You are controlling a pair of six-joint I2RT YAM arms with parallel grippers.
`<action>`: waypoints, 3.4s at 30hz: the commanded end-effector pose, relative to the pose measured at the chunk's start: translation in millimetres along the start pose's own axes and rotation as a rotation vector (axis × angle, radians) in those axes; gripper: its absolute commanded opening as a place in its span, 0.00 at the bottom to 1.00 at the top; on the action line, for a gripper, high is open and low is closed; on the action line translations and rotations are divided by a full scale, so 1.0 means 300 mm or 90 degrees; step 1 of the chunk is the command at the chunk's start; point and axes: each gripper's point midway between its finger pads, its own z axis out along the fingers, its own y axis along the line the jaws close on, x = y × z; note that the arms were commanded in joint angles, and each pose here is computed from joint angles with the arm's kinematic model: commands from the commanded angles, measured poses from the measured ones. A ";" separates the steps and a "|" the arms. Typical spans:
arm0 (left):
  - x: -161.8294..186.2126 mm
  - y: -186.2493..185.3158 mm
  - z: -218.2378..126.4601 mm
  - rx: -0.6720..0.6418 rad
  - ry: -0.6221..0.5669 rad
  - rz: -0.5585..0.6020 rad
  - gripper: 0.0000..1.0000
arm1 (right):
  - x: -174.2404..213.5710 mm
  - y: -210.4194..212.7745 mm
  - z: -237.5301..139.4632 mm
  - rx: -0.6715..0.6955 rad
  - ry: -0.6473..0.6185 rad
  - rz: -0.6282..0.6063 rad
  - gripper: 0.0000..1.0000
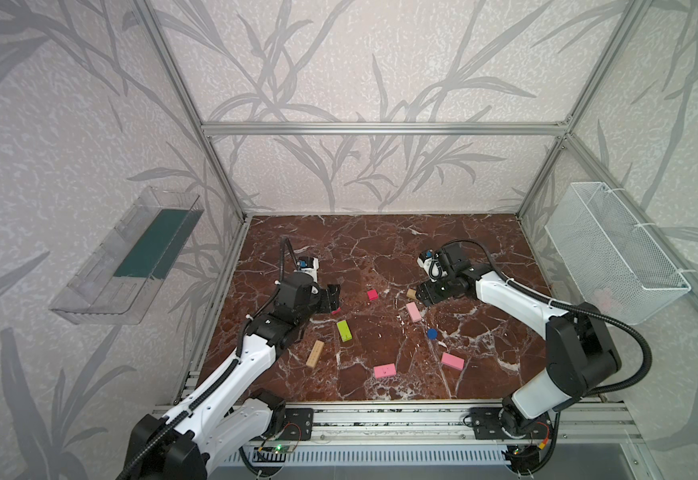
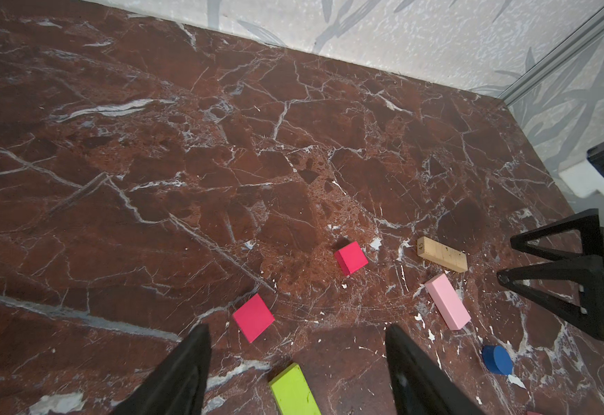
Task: Build the wood block tower
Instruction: 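Reach the right gripper down over the plain wood bar while the left arm lifts, then close the right gripper on the plain wood bar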
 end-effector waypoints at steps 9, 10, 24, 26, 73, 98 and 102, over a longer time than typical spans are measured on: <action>-0.037 0.017 -0.006 -0.015 -0.060 0.018 0.76 | -0.010 -0.045 0.068 0.112 -0.020 0.240 0.83; -0.036 0.017 -0.007 -0.015 -0.060 0.020 0.76 | -0.018 -0.040 0.064 0.131 -0.030 0.251 0.85; -0.024 0.059 -0.017 -0.054 -0.061 0.051 0.77 | -0.009 -0.058 0.085 0.309 -0.069 0.373 0.89; -0.026 0.060 -0.019 -0.054 -0.066 0.053 0.77 | -0.009 -0.062 0.085 0.315 -0.072 0.377 0.90; -0.023 0.080 -0.012 -0.079 -0.058 0.072 0.77 | -0.003 -0.054 0.260 0.299 -0.026 0.432 0.88; -0.028 0.089 -0.043 -0.085 -0.070 0.068 0.77 | -0.051 0.012 0.179 0.245 -0.017 0.365 0.63; -0.028 0.089 -0.048 -0.085 -0.070 0.068 0.77 | -0.074 0.055 0.153 0.226 -0.026 0.338 0.62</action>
